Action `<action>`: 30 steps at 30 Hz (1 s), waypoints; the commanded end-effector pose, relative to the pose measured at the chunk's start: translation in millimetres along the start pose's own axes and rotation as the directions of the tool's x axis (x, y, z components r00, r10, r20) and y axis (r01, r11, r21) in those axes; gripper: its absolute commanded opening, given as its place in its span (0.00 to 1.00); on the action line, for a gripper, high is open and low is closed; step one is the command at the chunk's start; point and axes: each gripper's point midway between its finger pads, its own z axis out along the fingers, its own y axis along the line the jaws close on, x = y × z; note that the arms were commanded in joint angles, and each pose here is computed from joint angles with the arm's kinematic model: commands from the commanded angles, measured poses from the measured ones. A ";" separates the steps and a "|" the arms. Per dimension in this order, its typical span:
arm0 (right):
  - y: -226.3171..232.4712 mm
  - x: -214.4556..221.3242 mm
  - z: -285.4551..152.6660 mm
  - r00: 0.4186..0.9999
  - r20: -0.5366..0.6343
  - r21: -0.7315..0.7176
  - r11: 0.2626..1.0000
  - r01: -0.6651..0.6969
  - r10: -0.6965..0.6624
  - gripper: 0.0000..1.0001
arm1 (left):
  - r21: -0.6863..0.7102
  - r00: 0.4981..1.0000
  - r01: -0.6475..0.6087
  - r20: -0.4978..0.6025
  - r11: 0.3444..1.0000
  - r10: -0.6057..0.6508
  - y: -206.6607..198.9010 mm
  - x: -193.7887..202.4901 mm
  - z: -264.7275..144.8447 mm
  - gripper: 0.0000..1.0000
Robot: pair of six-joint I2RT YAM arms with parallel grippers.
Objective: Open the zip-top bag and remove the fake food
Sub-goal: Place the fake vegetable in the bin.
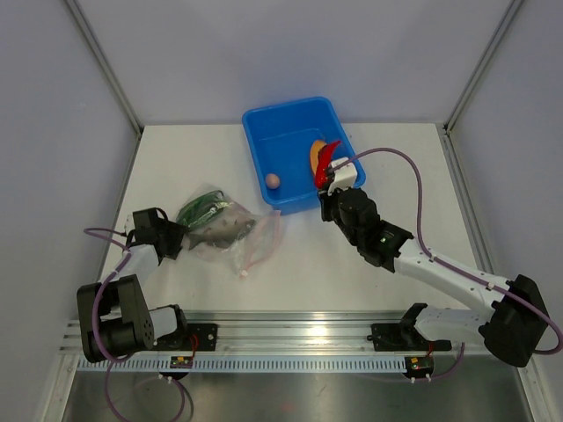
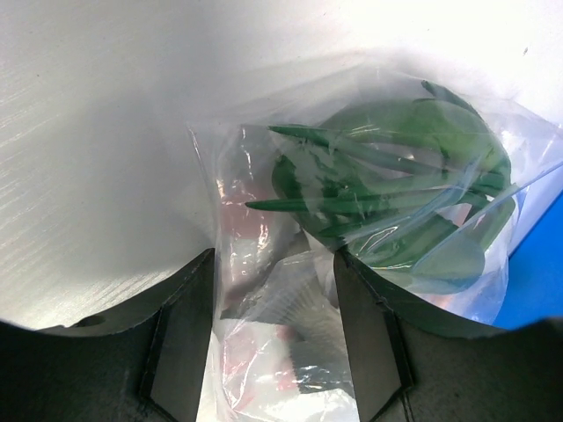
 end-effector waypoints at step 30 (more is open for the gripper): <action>-23.7 4.5 78.8 0.996 -0.041 0.118 0.991 -0.070 0.075 0.28 | 0.000 1.000 -0.006 0.002 1.000 0.006 2.4 -0.4 -1.5 0.58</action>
